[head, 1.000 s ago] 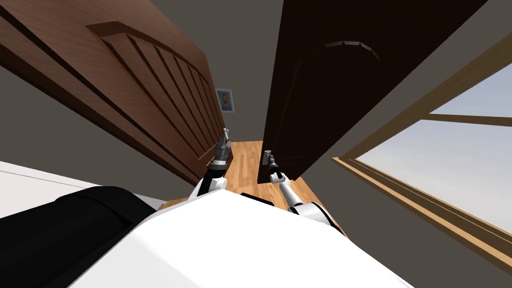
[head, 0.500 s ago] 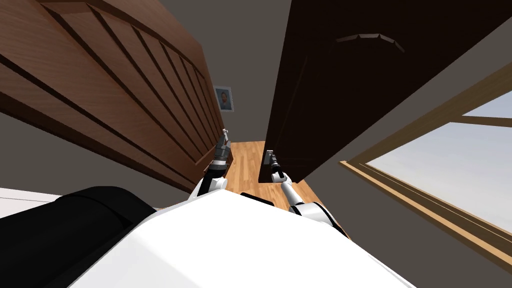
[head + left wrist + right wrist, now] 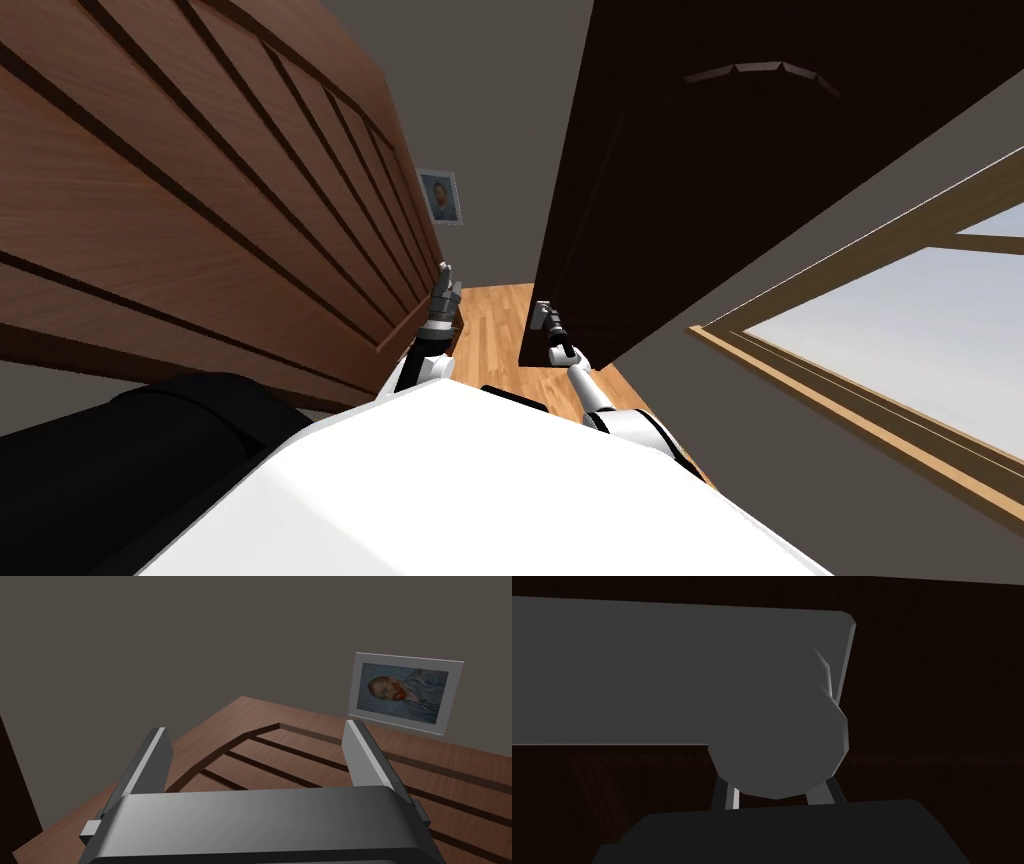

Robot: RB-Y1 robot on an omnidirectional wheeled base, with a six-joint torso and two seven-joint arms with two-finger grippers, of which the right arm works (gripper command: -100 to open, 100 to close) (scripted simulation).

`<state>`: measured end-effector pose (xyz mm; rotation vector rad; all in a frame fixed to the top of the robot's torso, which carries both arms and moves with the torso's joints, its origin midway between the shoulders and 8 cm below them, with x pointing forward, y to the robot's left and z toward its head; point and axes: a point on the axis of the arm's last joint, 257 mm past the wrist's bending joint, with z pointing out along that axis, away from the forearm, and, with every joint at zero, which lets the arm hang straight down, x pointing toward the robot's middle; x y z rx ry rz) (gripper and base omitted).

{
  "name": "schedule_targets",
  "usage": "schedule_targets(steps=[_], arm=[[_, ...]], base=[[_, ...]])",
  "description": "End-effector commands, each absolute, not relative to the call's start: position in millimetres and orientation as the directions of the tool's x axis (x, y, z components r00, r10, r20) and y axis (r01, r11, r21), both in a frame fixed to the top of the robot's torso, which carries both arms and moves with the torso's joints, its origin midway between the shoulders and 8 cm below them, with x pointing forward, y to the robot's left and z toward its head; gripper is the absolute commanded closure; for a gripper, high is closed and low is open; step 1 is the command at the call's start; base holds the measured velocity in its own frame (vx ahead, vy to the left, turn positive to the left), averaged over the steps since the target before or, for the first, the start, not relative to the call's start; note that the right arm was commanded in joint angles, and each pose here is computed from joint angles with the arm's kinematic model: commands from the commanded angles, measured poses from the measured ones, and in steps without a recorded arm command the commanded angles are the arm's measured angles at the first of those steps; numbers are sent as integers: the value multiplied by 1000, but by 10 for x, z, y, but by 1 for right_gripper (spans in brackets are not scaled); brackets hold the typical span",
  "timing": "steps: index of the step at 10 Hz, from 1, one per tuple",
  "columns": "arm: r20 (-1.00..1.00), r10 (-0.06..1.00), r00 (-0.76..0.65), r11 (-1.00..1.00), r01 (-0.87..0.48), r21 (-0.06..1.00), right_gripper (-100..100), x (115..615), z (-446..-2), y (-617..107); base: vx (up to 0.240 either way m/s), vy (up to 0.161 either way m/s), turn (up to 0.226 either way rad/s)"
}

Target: Push the door open

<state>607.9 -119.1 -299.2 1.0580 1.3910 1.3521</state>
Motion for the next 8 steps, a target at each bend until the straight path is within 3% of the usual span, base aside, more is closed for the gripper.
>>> schedule_targets(steps=[1,2,8], arm=[[-41,979,-198,39,-14,999,100,6149,-2950,-1370],[-43,977,-211,42,-8,999,-100,6151,-2988,-1303],[-25,974,-225,25,-5,1000,-100,6147,-2971,-1184]], base=[[166,149,-146],[-45,85,-51],[-203,-15,-9]])
